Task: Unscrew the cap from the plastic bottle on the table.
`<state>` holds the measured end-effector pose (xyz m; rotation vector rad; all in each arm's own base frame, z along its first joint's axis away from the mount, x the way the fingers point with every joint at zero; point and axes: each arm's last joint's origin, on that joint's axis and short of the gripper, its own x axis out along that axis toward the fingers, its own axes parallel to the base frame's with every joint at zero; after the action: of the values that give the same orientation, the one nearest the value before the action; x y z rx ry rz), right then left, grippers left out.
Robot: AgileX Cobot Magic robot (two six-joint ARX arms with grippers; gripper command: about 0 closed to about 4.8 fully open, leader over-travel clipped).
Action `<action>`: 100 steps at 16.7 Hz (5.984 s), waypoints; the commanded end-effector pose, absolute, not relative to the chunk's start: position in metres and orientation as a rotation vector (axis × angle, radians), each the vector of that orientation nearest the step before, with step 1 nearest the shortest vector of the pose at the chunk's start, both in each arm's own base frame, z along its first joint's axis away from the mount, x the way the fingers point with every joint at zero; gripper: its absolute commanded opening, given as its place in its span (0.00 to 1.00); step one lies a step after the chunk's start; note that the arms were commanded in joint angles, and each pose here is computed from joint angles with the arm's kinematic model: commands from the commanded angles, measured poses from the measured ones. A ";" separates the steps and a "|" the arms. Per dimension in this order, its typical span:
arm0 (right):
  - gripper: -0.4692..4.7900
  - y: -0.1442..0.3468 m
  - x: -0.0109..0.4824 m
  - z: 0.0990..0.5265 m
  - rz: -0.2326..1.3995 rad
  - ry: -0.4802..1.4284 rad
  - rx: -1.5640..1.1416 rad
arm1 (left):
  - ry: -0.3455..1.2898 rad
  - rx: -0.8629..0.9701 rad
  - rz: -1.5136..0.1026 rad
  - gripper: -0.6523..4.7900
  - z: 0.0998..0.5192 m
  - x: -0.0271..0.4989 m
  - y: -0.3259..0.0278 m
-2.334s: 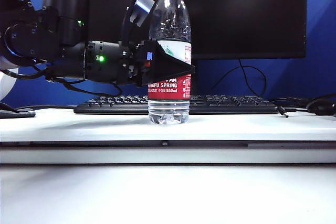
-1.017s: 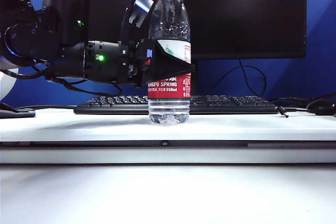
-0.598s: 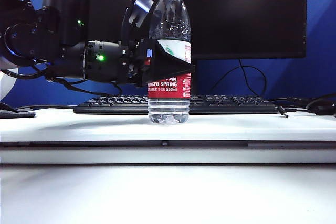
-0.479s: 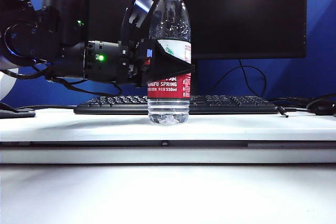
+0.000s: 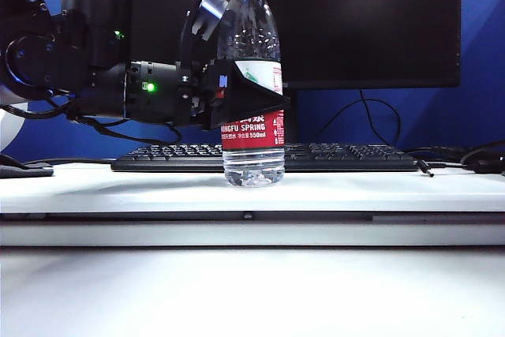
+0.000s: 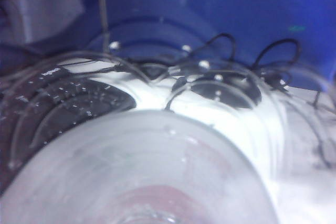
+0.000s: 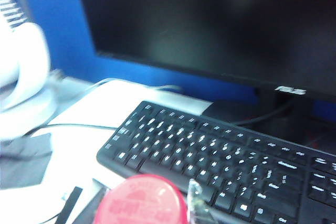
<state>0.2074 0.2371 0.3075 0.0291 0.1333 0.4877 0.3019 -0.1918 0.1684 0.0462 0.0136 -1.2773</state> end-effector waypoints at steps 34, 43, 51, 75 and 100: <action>0.59 0.231 0.186 0.326 0.336 0.089 0.104 | 0.057 0.044 -1.285 0.63 0.165 0.301 -0.194; 0.49 0.238 0.191 0.317 0.339 0.104 0.120 | 0.057 0.043 -1.307 0.63 0.165 0.300 -0.194; 0.25 0.239 0.192 0.318 0.415 0.108 0.120 | 0.056 0.043 -1.307 0.63 0.165 0.300 -0.194; 0.43 0.144 0.245 0.320 1.066 0.337 0.154 | 0.051 0.046 -1.321 0.63 0.166 0.300 -0.194; 0.56 0.239 0.173 0.319 0.173 0.090 0.047 | 0.037 0.037 -1.354 0.63 0.154 0.293 -0.212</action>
<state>0.1735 0.2390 0.3166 0.0372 0.0941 0.1837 0.2928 -0.2112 0.1599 0.0431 -0.0067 -1.3466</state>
